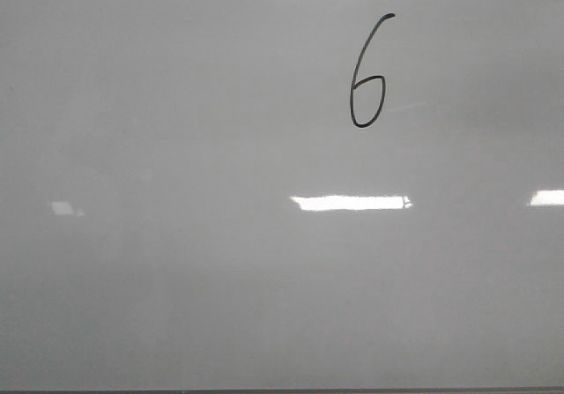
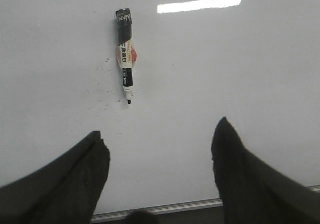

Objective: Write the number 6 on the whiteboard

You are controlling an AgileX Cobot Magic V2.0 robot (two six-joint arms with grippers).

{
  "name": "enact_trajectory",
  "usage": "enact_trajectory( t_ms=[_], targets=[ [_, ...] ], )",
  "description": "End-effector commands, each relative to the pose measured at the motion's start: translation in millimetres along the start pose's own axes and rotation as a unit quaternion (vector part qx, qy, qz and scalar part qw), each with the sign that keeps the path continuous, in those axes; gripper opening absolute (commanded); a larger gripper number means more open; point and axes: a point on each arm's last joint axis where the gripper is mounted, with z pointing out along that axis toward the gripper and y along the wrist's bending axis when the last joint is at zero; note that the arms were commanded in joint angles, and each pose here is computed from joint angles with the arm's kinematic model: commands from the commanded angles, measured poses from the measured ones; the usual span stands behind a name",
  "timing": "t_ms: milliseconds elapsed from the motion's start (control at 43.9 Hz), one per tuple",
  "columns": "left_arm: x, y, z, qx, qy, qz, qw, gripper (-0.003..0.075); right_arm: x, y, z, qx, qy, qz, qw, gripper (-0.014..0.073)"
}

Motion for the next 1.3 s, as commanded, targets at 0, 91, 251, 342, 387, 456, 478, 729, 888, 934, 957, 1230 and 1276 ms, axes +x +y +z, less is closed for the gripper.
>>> enact_trajectory(
  t_ms=[0, 91, 251, 342, 387, 456, 478, 729, 888, 934, 957, 1230, 1276],
  targets=[
    [-12.3, 0.4, -3.5, 0.000, -0.047, -0.005, 0.999, 0.0411, -11.1, -0.9, -4.7, 0.007, -0.048, -0.002, 0.999, 0.0552],
    [-12.7, 0.4, -3.5, 0.000, -0.050, -0.005, 0.999, 0.0311, -11.1, -0.9, -4.7, 0.007, -0.048, -0.002, 0.999, 0.0417],
    [-12.9, 0.0, -3.6, 0.002, -0.051, -0.007, 0.999, 0.0127, -11.1, -0.9, -4.7, 0.007, -0.048, -0.002, 0.999, 0.0103],
    [-12.9, 0.0, -3.6, 0.002, -0.051, -0.007, 0.999, 0.0045, -11.1, -0.9, -4.7, 0.007, -0.048, -0.002, 0.999, -0.0023],
    [-12.9, 0.0, -3.6, 0.002, -0.051, -0.007, 0.999, 0.0008, -11.1, -0.9, -4.7, 0.007, -0.048, -0.002, 0.999, -0.0073],
    [-12.9, 0.0, -3.6, 0.002, -0.051, -0.007, 0.999, -0.0020, -11.4, -0.9, -4.7, 0.007, -0.050, -0.002, 0.999, -0.0064],
    [-12.9, 0.0, -3.6, 0.002, -0.051, -0.007, 0.999, -0.0020, -11.4, -0.9, -4.7, 0.007, -0.050, -0.002, 0.999, -0.0067],
    [-12.9, 0.0, -3.6, 0.002, -0.051, -0.007, 0.999, -0.0020, -11.1, -0.9, -4.7, 0.007, -0.049, -0.002, 0.999, -0.0068],
    [-12.9, 0.0, -3.6, 0.002, -0.051, -0.007, 0.999, -0.0020, -11.1, -0.9, -4.7, 0.007, -0.049, -0.002, 0.999, -0.0068],
    [-12.9, 0.0, -3.6, 0.002, -0.051, -0.007, 0.999, -0.0020, -11.1, -0.9, -4.7, 0.007, -0.049, -0.002, 0.999, -0.0068],
    [-12.9, 0.0, -3.6, 0.002, -0.051, -0.007, 0.999, -0.0020, -11.1, -0.9, -4.7, 0.007, -0.049, -0.002, 0.999, -0.0068],
    [-3.4, 1.4, -6.9, -0.009, -0.078, -0.006, 0.997, -0.0020, -11.1, -0.9, -4.7, 0.007, -0.048, -0.002, 0.999, -0.0068],
    [1.6, 1.5, -7.2, -0.013, -0.103, -0.011, 0.995, -0.0020, -11.1, -0.9, -4.7, 0.007, -0.048, -0.002, 0.999, -0.0068]
  ],
)
